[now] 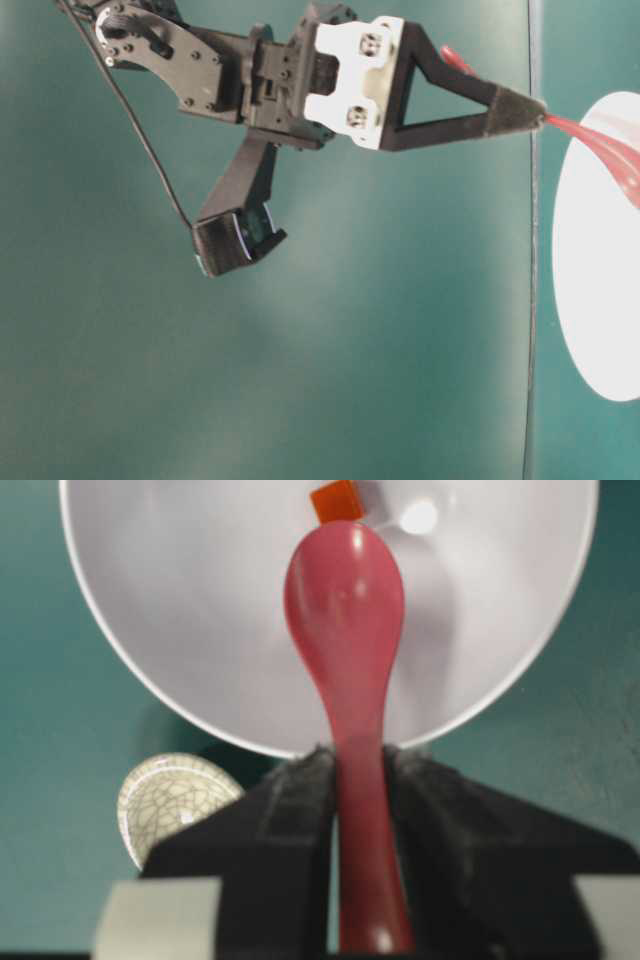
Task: Grip the spoon and scoop the red block from the bowl with right arm.
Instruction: 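Lower the spoon bowl into the white bowl beside the red cube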
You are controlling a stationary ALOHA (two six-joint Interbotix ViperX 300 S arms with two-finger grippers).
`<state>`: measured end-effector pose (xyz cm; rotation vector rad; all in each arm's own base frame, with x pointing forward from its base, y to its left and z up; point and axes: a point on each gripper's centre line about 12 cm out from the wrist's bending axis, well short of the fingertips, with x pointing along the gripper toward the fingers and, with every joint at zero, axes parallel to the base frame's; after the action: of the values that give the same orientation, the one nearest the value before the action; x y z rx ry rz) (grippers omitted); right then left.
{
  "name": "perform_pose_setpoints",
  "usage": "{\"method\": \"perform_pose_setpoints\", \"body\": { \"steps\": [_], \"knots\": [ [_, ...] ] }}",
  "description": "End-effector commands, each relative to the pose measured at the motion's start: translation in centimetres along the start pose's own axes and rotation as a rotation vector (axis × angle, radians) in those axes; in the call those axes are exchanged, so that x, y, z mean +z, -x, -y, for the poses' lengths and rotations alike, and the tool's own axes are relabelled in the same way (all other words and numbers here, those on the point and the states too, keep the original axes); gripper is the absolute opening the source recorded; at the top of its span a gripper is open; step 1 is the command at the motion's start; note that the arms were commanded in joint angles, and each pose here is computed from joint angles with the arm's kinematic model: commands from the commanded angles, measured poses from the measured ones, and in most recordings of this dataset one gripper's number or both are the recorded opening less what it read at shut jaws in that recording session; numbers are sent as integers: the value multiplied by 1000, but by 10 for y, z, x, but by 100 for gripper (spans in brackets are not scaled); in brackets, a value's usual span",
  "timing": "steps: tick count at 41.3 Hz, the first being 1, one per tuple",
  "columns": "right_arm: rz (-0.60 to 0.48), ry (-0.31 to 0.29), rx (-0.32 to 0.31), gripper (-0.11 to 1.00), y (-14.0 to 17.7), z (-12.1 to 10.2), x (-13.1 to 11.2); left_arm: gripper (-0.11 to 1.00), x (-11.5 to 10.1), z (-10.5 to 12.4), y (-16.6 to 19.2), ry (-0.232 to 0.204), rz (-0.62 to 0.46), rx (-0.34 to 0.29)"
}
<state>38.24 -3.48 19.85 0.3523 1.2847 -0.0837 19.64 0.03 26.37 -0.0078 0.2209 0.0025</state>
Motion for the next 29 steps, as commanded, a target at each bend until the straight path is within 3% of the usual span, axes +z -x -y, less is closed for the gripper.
{"method": "perform_pose_setpoints", "body": {
  "steps": [1,16,29],
  "knots": [
    [16,16,4,24,3,-6,2,1,13,0,0,-3,31,0],
    [10,24,5,24,-3,-9,2,1,13,0,0,-3,32,-2],
    [55,25,4,24,-17,-9,18,1,14,0,0,-2,35,0]
  ]
}}
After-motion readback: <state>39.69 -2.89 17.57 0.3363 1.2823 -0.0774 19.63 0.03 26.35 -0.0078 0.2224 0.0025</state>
